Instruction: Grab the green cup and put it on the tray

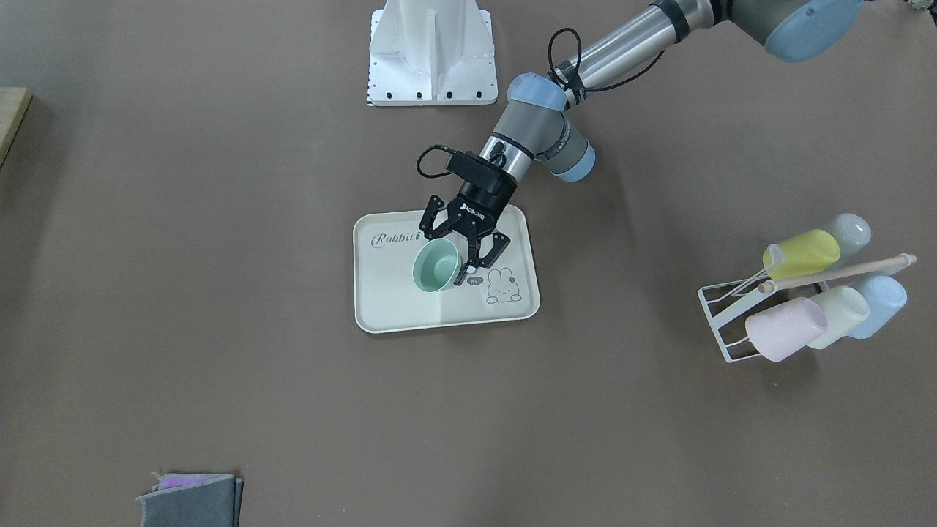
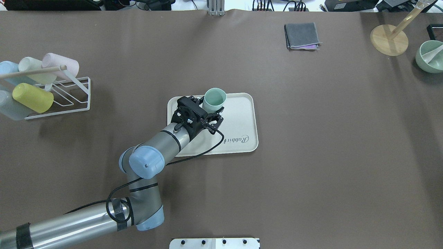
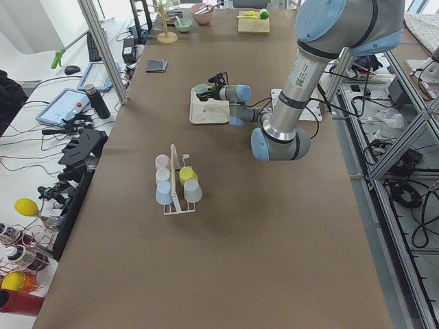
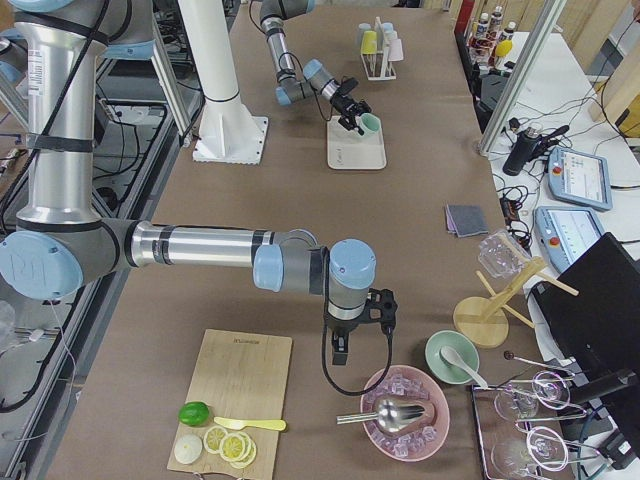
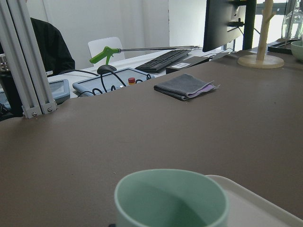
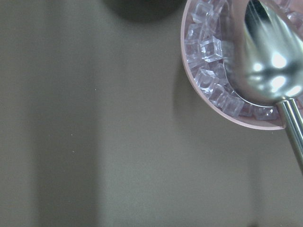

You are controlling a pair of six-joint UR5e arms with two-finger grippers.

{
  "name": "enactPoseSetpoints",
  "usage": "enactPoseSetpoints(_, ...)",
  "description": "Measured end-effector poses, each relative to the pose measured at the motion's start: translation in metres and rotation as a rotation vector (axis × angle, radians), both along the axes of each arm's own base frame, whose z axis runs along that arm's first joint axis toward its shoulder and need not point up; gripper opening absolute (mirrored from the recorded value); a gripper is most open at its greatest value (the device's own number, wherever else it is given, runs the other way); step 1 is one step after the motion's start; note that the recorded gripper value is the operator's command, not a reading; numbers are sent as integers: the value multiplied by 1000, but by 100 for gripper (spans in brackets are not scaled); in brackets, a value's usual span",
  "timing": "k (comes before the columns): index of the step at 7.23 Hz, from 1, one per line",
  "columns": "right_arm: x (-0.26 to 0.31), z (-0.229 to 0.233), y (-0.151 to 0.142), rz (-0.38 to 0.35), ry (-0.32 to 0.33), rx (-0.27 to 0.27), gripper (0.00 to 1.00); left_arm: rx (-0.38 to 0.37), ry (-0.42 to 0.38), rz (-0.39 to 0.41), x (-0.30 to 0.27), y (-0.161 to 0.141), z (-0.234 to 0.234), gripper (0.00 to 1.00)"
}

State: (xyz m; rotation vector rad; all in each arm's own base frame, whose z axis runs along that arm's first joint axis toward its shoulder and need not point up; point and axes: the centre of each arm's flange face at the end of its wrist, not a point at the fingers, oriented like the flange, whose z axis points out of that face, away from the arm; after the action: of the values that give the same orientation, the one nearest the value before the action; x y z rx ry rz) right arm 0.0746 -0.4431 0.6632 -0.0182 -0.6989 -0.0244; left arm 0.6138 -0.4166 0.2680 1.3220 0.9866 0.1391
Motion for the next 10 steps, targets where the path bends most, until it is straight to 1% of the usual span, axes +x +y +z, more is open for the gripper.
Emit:
enactPoseSetpoints(1,0,0,0,0,0,0,100,3,9,2,0,2,0,97)
enactPoseSetpoints(4,0,0,0,0,-1,-1,100,15,39,9,-2,9,5,98)
enactPoseSetpoints(7,0,0,0,0,-1,-1,100,34,94,17,-11,18,5,98)
enactPoseSetpoints(9,0,1,0,-3,0,1,100,58,170,23,-28,23,-33,98)
enactPoseSetpoints(10,0,1,0,-4,2,2,100,72,202,23,-40,20,-54,98)
